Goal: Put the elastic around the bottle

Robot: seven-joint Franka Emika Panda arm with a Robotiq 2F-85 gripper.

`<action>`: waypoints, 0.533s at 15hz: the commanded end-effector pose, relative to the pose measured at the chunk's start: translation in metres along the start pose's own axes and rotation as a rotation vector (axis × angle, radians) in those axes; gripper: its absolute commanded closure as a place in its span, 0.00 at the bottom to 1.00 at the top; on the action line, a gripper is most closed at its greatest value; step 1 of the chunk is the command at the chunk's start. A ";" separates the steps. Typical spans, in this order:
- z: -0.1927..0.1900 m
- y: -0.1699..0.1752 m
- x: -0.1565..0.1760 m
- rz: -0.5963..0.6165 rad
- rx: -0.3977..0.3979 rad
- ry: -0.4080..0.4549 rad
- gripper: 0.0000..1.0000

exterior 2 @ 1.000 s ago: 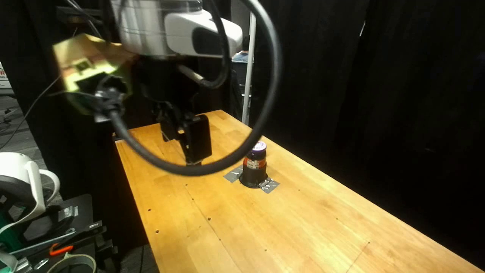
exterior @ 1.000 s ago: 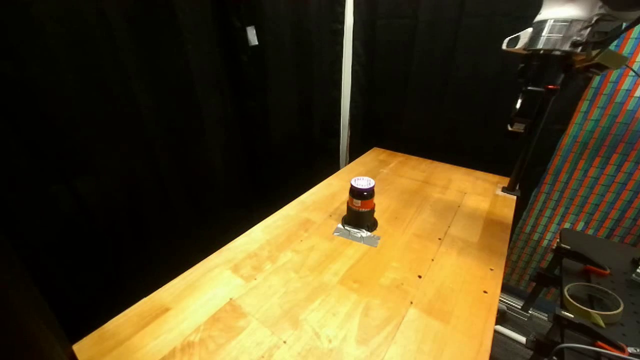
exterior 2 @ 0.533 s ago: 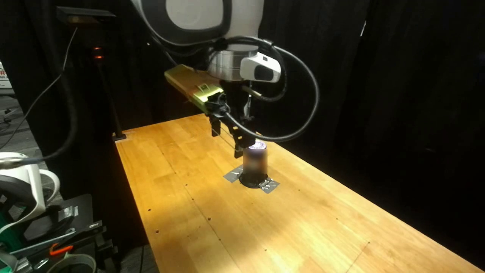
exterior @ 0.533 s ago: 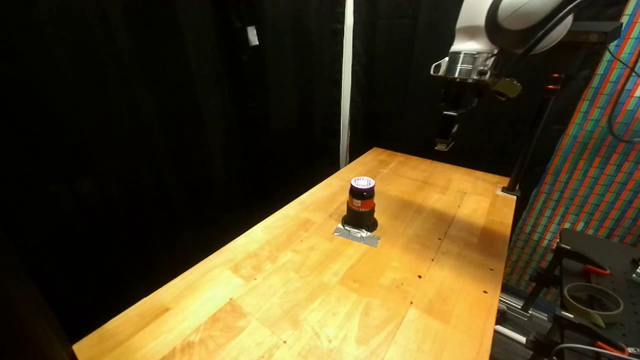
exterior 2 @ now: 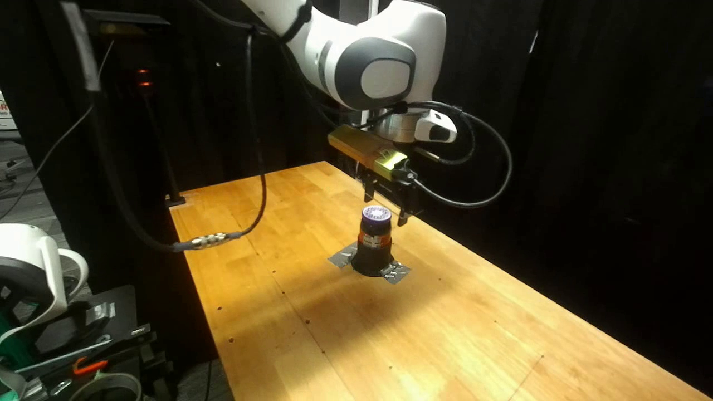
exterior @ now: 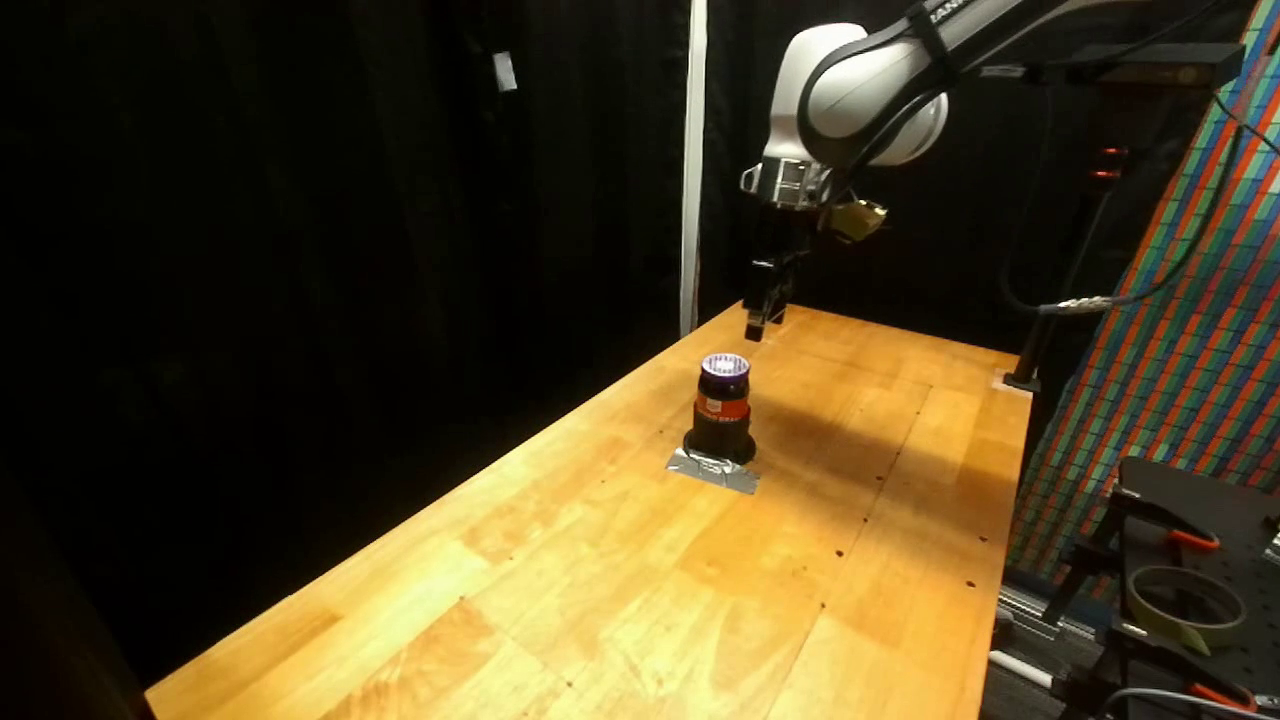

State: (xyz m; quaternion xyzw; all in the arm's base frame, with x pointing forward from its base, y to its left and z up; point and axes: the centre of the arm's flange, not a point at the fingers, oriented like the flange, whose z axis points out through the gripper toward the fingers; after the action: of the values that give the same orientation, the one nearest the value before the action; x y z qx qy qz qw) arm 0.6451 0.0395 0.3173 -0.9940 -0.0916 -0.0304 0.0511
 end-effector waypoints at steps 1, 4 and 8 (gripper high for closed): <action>0.021 0.006 0.086 -0.037 0.010 0.010 0.00; 0.039 0.000 0.123 -0.029 0.027 -0.021 0.00; 0.054 -0.010 0.142 0.002 0.036 -0.187 0.00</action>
State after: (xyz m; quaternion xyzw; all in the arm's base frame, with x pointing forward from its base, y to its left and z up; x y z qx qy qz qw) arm 0.7219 0.0650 0.2729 -0.9925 -0.1048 0.0120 0.0620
